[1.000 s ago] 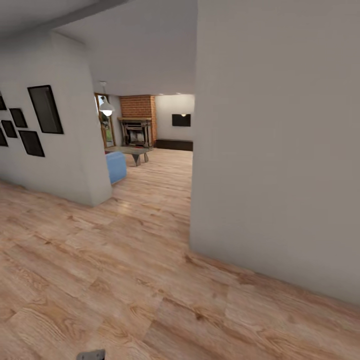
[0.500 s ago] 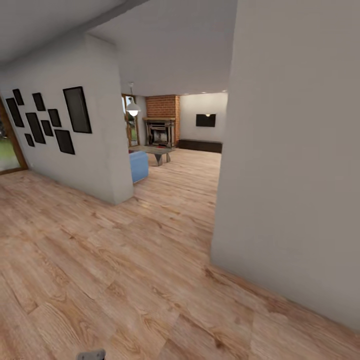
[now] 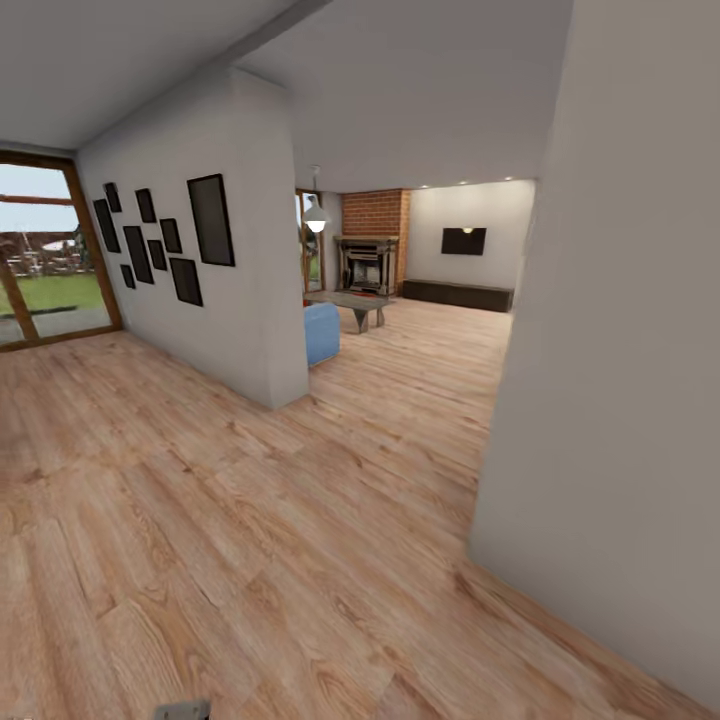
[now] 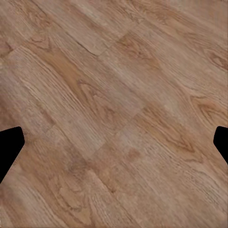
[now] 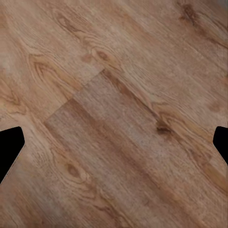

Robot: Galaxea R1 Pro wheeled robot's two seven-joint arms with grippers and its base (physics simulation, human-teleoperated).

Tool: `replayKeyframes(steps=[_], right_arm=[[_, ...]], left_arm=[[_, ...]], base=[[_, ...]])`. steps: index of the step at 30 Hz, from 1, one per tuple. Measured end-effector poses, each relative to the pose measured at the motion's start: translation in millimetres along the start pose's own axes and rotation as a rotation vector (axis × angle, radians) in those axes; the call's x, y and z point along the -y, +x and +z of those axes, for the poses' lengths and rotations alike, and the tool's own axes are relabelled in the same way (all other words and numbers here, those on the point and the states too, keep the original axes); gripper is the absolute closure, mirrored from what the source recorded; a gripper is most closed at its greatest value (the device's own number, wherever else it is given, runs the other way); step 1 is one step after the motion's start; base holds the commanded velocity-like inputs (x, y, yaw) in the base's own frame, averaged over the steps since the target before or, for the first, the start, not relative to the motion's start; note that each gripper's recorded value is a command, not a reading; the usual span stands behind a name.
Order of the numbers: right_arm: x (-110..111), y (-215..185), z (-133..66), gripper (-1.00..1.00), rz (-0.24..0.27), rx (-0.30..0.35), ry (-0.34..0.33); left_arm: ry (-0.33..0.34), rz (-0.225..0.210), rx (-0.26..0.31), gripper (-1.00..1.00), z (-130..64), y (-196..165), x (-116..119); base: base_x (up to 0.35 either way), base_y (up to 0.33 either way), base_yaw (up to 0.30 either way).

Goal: Move the two storage containers from the living room to the garage. In the garage, place one container on the floor and stack the other container on top of it (either order is fine).

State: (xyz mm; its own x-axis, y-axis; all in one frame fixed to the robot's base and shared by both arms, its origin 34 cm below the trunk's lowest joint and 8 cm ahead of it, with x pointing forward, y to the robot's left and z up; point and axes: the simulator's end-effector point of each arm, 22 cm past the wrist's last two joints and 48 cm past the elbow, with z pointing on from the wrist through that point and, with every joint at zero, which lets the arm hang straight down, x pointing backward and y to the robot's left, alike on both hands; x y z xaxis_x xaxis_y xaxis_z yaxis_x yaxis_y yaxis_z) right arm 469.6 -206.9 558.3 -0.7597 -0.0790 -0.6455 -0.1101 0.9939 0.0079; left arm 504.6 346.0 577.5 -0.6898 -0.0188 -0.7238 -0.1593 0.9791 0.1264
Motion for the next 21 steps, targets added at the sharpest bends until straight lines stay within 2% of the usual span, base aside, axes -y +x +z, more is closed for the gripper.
replayKeyframes(steps=[9, 21], right_arm=[[0.1, 0.0, 0.0, -1.00, 0.000, 0.000, 0.000], [0.1, 0.0, 0.0, -1.00, 0.000, 0.000, 0.000]], left_arm=[[0.000, 0.000, 0.000, -1.00, 0.0, 0.0, 0.0], [0.000, 0.000, 0.000, -1.00, 0.0, 0.0, 0.1]], base=[[0.346, 0.000, 0.270], [0.347, 0.000, 0.031]])
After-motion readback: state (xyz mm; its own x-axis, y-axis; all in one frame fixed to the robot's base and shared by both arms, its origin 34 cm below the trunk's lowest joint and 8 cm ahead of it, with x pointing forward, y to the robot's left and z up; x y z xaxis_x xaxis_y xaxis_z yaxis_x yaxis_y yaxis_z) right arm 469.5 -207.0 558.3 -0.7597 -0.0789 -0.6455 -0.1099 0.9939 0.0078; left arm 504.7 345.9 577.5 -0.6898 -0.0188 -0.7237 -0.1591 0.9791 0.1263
